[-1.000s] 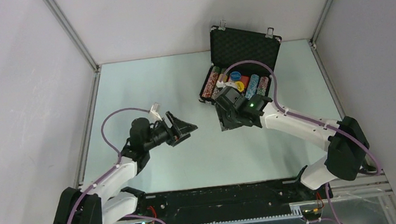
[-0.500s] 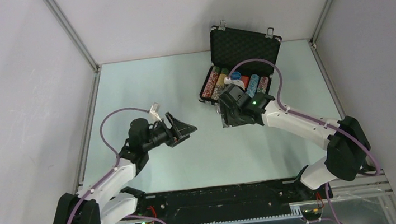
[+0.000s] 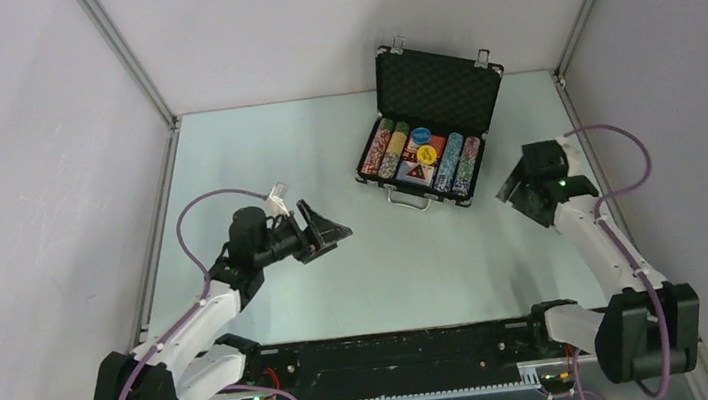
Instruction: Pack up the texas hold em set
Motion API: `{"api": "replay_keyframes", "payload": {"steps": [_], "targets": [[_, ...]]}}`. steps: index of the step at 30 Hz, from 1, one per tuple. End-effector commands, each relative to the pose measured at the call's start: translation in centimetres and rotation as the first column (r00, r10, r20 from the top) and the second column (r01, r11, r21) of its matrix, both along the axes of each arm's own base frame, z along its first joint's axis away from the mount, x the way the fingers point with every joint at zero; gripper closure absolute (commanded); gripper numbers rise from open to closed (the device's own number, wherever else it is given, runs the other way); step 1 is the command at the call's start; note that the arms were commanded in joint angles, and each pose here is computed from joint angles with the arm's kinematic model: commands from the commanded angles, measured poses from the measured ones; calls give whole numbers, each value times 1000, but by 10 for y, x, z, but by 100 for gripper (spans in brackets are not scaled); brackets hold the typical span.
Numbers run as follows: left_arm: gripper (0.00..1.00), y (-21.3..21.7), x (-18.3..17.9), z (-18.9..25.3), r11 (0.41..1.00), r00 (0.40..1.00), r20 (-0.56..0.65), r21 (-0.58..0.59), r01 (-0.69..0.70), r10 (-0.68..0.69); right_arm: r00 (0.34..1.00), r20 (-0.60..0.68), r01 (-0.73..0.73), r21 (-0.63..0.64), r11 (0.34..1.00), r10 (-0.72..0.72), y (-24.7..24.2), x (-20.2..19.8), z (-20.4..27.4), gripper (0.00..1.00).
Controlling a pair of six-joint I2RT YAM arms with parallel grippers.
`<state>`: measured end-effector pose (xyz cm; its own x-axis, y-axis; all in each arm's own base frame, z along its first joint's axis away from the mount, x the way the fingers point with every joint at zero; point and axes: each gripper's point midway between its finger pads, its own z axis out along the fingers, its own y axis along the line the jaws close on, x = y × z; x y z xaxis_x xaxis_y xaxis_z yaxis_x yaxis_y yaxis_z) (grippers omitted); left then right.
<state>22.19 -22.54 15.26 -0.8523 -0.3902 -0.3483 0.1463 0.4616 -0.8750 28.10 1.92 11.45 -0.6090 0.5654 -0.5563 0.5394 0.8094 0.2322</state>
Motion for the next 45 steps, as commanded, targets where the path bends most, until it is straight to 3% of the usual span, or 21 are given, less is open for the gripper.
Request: {"api": "replay_keyframes", "payload": {"steps": [1, 6, 20, 27, 45], "targets": [[14, -2, 7, 19, 1000, 998, 63, 6, 6, -6, 979, 44, 202, -7, 979, -201, -53, -3, 4, 24], [14, -3, 8, 24, 1000, 998, 56, 20, 6, -7, 933, 21, 360, -45, 932, -359, -97, -7, -7, 11], [14, -3, 7, 30, 996, 998, 45, 65, -54, 52, 816, -104, 568, -40, 822, -569, -176, -13, -73, 11], [14, -10, 8, 30, 996, 999, 36, 74, -41, 38, 814, -116, 576, 36, 817, -569, -176, 2, -93, 18], [14, -11, 4, 27, 996, 999, 37, 79, -32, 29, 841, -139, 527, -5, 850, -522, -158, 3, -93, 35]]}}
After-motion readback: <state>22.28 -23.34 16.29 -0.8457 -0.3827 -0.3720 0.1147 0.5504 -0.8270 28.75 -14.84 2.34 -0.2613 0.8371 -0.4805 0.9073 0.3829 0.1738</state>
